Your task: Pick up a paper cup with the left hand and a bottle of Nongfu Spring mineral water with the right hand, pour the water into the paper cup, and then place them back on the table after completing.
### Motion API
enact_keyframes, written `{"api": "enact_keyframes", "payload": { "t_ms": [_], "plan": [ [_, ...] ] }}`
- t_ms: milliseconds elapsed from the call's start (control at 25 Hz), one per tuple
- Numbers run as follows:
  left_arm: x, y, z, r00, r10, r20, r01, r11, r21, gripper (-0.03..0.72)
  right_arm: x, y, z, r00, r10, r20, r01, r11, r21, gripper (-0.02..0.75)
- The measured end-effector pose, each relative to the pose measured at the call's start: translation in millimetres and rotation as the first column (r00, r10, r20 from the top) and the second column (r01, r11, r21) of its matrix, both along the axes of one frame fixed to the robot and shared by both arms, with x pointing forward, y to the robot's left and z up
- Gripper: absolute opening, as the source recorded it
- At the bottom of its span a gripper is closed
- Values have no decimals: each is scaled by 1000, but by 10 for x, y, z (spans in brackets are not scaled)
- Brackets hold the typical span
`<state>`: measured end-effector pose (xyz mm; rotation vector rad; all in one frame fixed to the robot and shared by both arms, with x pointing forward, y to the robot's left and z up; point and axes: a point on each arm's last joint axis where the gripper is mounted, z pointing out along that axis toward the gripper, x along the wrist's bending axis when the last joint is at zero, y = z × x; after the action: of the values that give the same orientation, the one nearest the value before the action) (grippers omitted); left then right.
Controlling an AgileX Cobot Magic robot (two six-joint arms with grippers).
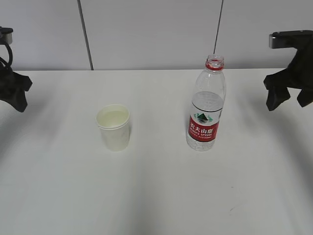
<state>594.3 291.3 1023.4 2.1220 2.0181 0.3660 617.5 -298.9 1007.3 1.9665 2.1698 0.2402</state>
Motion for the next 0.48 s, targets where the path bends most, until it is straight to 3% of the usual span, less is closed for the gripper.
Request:
{"api": "enact_keyframes", "payload": {
  "t_ms": [280, 480],
  "plan": [
    [-180, 9, 326, 998, 5, 61, -5, 1000, -3, 490, -184, -1, 206, 1000, 15, 22, -15, 1000, -5, 587],
    [-447, 11, 389, 998, 8, 62, -7, 1000, -14, 490, -470, -2, 338, 999, 28, 41, -27, 1000, -9, 587]
  ]
}}
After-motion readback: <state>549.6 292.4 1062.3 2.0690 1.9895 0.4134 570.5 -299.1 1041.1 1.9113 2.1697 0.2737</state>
